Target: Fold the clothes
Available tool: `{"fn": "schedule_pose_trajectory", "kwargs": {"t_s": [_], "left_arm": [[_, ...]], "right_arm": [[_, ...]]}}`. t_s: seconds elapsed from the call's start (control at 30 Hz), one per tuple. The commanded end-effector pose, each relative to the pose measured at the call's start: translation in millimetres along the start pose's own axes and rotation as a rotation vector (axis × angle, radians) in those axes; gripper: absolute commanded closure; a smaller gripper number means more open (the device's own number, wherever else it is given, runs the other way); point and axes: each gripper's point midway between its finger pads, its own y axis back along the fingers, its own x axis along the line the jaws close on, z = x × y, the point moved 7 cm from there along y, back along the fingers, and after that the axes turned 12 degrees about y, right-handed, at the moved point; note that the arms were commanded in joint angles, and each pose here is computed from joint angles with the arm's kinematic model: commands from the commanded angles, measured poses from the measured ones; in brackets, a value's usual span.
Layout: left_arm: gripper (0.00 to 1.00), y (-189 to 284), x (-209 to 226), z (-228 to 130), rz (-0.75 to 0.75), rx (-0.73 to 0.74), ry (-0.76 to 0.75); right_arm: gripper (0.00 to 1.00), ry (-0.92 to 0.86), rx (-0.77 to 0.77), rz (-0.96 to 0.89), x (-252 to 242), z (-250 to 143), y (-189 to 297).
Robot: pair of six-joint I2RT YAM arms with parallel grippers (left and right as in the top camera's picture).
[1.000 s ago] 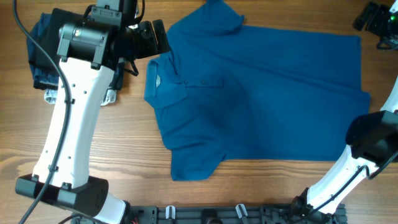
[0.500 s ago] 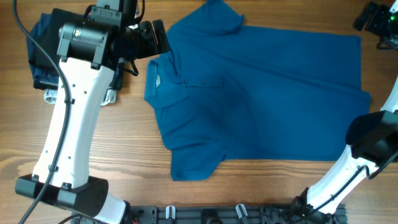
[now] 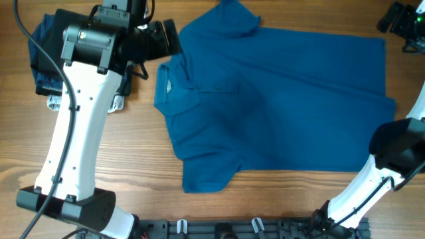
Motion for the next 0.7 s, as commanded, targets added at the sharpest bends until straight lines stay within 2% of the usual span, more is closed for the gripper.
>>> {"fn": "schedule_pose_trajectory", "kwargs": {"t_s": [0.0,0.1,0.37,0.47,0.57,0.67], "left_arm": [[0.0,5,-12,11,-0.072,-0.065,0.01],[0.0,5,-12,11,-0.072,-0.066,0.01],[0.0,5,-13,12,-0.076,-0.072,0.01],[0.0,5,-11,9,-0.066,-0.059,0.01],[0.0,2,-7,5,-0.041,-0.029,0.009],[0.0,0,-3,-1,-0.015,0.003,0.007]], "right_arm": [[0.01,0.0,0.005,-0.005,-1,1,-5],[0.0,0.0,0.002,0.003,-1,1,-5],[0.0,-0.036,0.198,-0.022,-6,-34,0],[0.01,-0.288,0.285,-0.15,-42,-57,16],[0.0,-0.378,0.243,-0.017,-58,-65,35],[0.0,-0.486,0.256,-0.059,-89,-94,57]]}}
